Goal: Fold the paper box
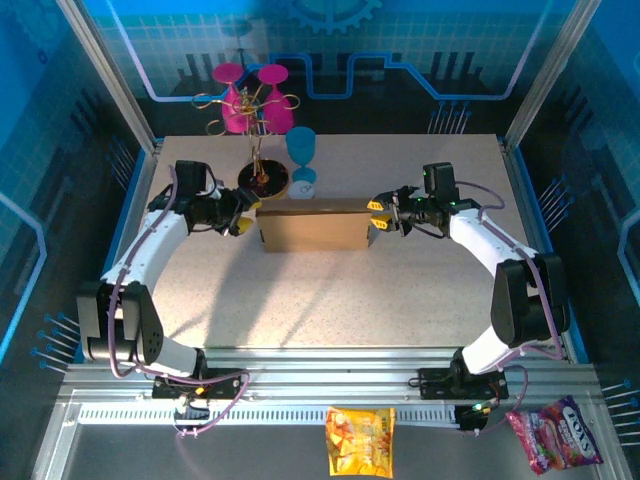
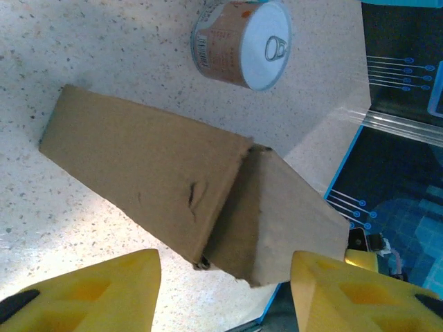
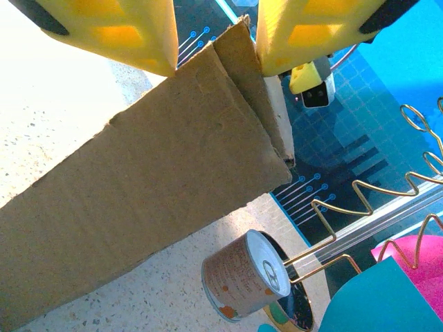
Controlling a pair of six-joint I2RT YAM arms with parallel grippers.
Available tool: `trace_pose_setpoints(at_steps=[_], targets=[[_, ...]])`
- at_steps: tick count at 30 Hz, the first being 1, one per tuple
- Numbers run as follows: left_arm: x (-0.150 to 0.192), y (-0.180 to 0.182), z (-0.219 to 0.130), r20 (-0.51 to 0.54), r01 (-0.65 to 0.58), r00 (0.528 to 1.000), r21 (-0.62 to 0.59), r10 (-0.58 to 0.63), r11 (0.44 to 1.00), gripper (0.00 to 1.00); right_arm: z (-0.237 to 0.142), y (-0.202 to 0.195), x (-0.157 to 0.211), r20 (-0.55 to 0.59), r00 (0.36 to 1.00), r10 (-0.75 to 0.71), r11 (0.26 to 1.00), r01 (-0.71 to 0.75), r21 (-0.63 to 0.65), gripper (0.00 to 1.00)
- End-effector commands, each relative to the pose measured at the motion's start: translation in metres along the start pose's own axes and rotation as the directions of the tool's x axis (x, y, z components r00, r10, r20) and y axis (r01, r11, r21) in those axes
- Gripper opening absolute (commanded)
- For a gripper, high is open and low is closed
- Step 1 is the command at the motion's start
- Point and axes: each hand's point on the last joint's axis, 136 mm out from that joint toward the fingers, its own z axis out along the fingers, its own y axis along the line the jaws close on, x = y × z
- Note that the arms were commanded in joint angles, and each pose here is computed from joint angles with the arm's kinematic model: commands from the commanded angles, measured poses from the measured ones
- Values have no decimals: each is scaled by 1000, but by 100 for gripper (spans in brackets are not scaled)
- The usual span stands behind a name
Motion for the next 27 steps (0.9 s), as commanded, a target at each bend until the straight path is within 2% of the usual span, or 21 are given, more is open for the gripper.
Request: trace_pose_setpoints(at_steps=[1,7,13,16,21,27], targets=[[-5,7,6,-3,20,1000,-1,-20,1000,47,1,-11,-8,1,1000,28,999,-28,18,34],[-3,20,14,-14,36,999,-6,-37,999,31,2,-13,-9,0,1000,26,999,-26,20,32],[2,28,15,-27,43,999,-12,-44,999,20,2,-19,-10,2,1000,29,999,-29,31,23],[5,29,14,-29,45,999,-12,-46,999,18,2,-21,-10,1,1000,24,999,-24,36,22],[15,32,7,-37,42,998,-15,-43,999,19,-10,-26,-5,7,1000,-24,996,24,82,28],[52,59,0,-75,40,996,-56,-45,998,21,-37,-51,13,16,987,-162,964,155,214,33]])
